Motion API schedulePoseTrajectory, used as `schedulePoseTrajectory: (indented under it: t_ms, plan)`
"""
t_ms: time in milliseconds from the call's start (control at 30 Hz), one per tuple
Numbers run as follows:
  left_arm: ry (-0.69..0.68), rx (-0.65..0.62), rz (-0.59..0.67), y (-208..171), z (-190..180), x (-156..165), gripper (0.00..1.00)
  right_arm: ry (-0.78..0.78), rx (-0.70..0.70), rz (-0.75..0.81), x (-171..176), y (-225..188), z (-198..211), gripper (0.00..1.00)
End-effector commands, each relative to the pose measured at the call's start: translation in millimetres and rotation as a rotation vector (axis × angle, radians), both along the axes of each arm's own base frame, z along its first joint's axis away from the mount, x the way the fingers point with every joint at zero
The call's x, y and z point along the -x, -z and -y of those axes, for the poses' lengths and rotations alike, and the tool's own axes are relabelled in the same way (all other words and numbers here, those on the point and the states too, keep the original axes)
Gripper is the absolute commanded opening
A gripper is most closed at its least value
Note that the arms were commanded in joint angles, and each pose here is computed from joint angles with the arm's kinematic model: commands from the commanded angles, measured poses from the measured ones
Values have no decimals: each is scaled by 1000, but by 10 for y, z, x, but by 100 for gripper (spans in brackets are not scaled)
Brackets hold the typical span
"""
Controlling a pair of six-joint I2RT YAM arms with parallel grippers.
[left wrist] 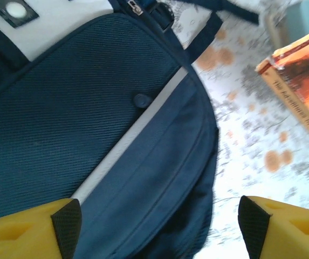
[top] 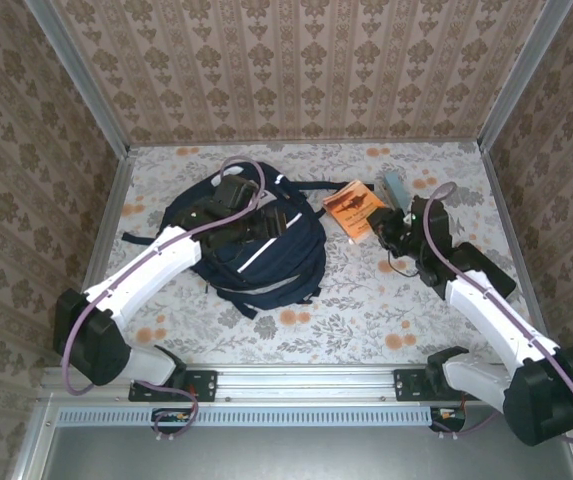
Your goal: Pack the student bag
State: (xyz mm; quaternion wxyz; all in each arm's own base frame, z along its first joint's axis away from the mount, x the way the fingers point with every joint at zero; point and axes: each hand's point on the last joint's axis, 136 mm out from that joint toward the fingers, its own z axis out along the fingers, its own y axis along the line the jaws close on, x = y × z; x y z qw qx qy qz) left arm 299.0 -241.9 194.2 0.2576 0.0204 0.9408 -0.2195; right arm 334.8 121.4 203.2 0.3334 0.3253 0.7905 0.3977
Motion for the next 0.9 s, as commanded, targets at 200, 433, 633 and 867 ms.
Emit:
schedulePoseTrajectory:
  t_ms: [200,433,633,867]
  plan:
    - [286,-471,57,247,118,67,95,-3,128,-37,251,98,250,19]
    - [414,-636,-16,633,372,28,77,-10,126,-84,339,280,256,19]
    - [451,-750,-64,928,412,-54,61,-15,132,-101,369,332,259,19]
    - [447,-852,-49,1003,411,-155,39,-18,131,-102,375,334,255,19]
